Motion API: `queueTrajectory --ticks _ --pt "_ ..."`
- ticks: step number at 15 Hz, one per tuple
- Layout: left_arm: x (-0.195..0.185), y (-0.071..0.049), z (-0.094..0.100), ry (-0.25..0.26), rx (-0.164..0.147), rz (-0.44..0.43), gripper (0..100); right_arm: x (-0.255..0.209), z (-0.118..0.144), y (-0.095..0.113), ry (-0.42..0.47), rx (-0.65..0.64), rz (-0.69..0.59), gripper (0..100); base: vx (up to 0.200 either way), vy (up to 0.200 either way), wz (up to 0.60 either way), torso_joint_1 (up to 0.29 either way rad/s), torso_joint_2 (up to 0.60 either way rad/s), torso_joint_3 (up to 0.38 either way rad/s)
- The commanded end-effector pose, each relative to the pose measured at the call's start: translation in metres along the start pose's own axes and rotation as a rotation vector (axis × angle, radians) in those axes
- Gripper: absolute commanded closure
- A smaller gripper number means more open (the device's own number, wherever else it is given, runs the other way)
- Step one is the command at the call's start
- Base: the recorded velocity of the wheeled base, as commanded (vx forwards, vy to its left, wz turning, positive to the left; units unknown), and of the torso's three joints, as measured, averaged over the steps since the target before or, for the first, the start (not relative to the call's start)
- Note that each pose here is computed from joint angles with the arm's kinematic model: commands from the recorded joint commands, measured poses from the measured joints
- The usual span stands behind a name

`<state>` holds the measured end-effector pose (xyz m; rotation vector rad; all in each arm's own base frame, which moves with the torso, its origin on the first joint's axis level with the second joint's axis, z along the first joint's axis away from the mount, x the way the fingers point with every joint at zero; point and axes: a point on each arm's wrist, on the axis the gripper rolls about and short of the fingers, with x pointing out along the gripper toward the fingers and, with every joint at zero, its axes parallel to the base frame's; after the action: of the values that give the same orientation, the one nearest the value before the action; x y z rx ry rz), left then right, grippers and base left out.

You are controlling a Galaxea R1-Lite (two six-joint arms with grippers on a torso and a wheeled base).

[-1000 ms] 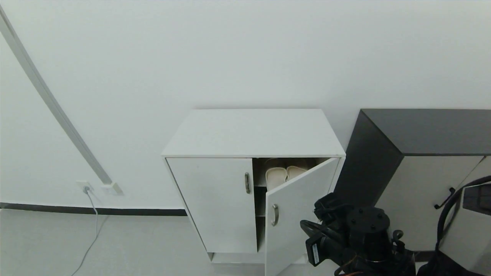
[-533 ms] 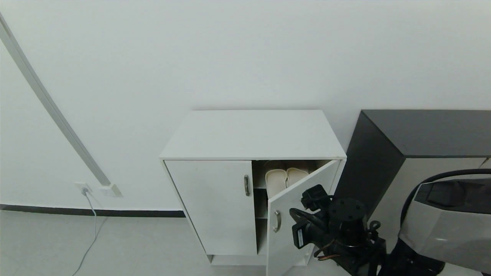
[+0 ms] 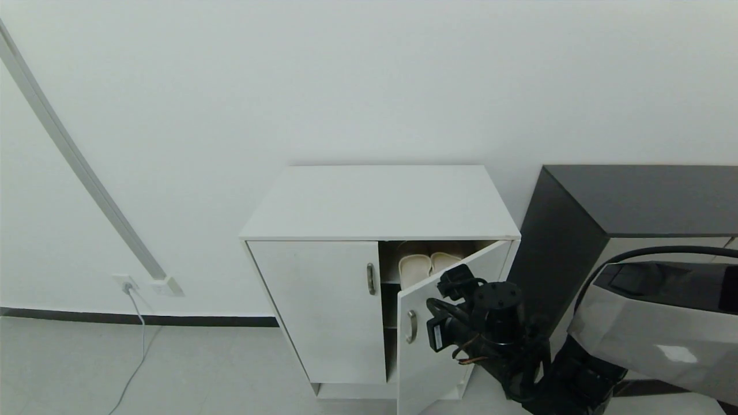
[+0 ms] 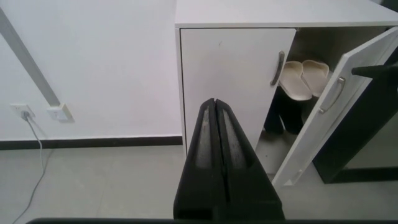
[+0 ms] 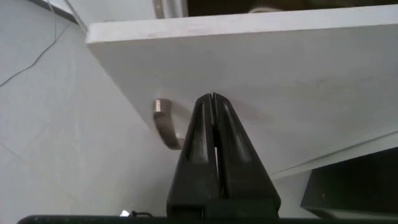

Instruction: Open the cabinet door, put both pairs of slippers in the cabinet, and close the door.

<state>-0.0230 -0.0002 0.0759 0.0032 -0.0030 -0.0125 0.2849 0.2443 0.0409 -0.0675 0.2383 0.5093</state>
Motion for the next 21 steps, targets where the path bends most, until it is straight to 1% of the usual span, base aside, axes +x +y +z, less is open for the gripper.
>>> queueTrajectory --ticks 1,2,5,8,10,14,17,21 --pt "0.0 0.0 0.0 0.001 0.0 0.0 100 0.007 0.003 -0.004 -0.013 0.005 -0.004 100 0.0 0.0 0.0 0.0 0.0 0.0" --pt "0.0 0.0 0.0 0.001 0.0 0.0 100 0.008 0.004 -0.008 -0.007 0.007 -0.013 100 0.0 0.0 0.0 0.0 0.0 0.0" --pt "0.0 0.0 0.0 0.001 0.0 0.0 100 0.015 -0.003 -0.008 0.007 0.007 -0.008 100 0.0 0.0 0.0 0.0 0.0 0.0" --pt "0.0 0.0 0.0 0.001 0.0 0.0 100 0.027 0.001 -0.006 -0.017 0.011 -0.007 100 0.0 0.0 0.0 0.0 0.0 0.0" --pt "0.0 0.0 0.0 0.001 0.0 0.0 100 0.03 0.002 -0.005 -0.005 0.009 -0.007 100 0.0 0.0 0.0 0.0 0.0 0.0" --pt "0.0 0.0 0.0 0.001 0.0 0.0 100 0.041 0.012 -0.009 -0.013 0.014 -0.019 100 0.0 0.0 0.0 0.0 0.0 0.0" --pt "0.0 0.0 0.0 0.001 0.0 0.0 100 0.05 0.012 -0.009 -0.02 0.016 -0.023 100 0.0 0.0 0.0 0.0 0.0 0.0" --pt "0.0 0.0 0.0 0.001 0.0 0.0 100 0.063 0.013 -0.014 -0.017 0.019 -0.038 100 0.0 0.0 0.0 0.0 0.0 0.0"
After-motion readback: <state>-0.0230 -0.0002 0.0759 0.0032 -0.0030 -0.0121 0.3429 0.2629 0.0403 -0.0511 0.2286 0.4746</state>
